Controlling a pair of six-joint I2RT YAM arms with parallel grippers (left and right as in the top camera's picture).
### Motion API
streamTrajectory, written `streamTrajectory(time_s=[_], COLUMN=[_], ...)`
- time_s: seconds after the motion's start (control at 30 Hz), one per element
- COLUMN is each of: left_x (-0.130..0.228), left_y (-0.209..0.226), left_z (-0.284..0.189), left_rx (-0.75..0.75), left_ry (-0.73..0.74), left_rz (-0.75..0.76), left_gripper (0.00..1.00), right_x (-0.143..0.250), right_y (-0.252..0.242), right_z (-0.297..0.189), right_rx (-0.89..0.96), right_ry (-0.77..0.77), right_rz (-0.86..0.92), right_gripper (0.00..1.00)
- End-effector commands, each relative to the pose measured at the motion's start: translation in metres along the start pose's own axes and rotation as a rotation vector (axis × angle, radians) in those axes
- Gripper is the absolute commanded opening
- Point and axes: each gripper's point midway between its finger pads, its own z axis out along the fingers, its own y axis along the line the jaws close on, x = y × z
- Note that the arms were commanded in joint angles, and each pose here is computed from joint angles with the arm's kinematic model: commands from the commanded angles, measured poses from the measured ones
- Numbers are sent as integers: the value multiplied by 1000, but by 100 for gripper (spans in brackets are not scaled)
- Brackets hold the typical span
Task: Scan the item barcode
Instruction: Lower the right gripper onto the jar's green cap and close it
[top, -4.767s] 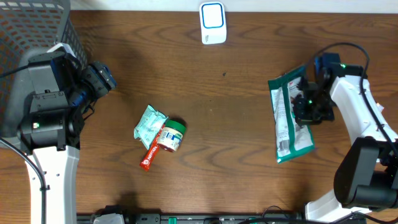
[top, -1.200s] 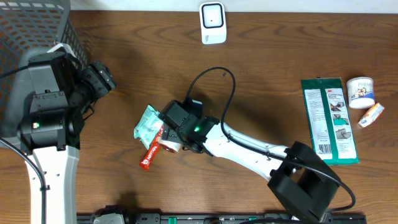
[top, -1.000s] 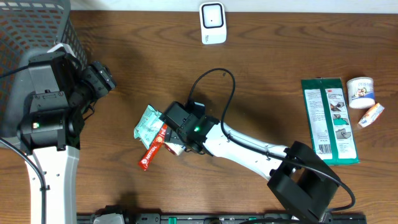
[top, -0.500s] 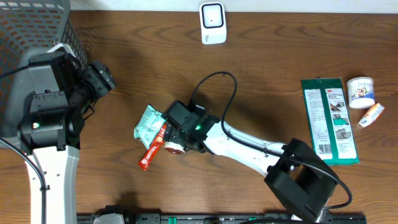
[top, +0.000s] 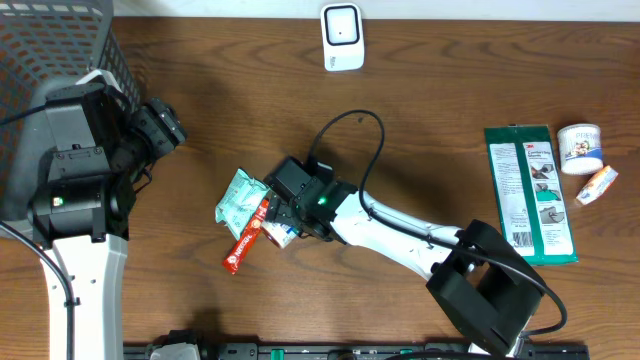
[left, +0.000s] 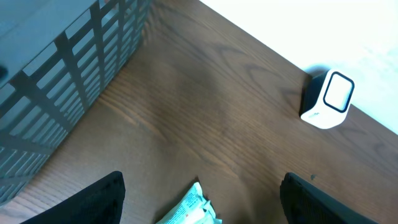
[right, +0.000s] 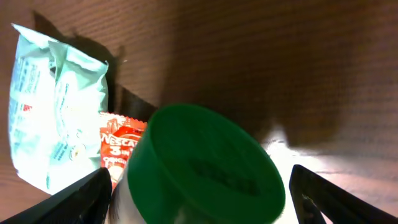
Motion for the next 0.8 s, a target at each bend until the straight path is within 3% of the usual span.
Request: streamTrajectory(time_s=[0.0,0.1,0.2,0.43,0.57,0.77], left_x=[-2,-2,-2,-2,-2,-2], left_y=[3,3,3,3,3,3], left_z=[0,0,0,0,0,0], left_rx=[-14,-14,-14,-14,-14,-14], left_ry=[-8,-8,-8,-8,-8,-8], left_rz=[-4,-4,-4,-4,-4,-4], left_gripper=[81,81,81,81,81,81], right_x=[9,9,2,-14,-5,19], right_y=[-4,-4,-2,-2,1,-1], right_z=[6,6,6,6,6,17], right_rx=[17,17,9,-9,-47,-10], right_ry=[23,25,-5,-30,59,107], right_rz=[85,69,-67,-141,-95,67], right_gripper=[87,86,80,79,83,80])
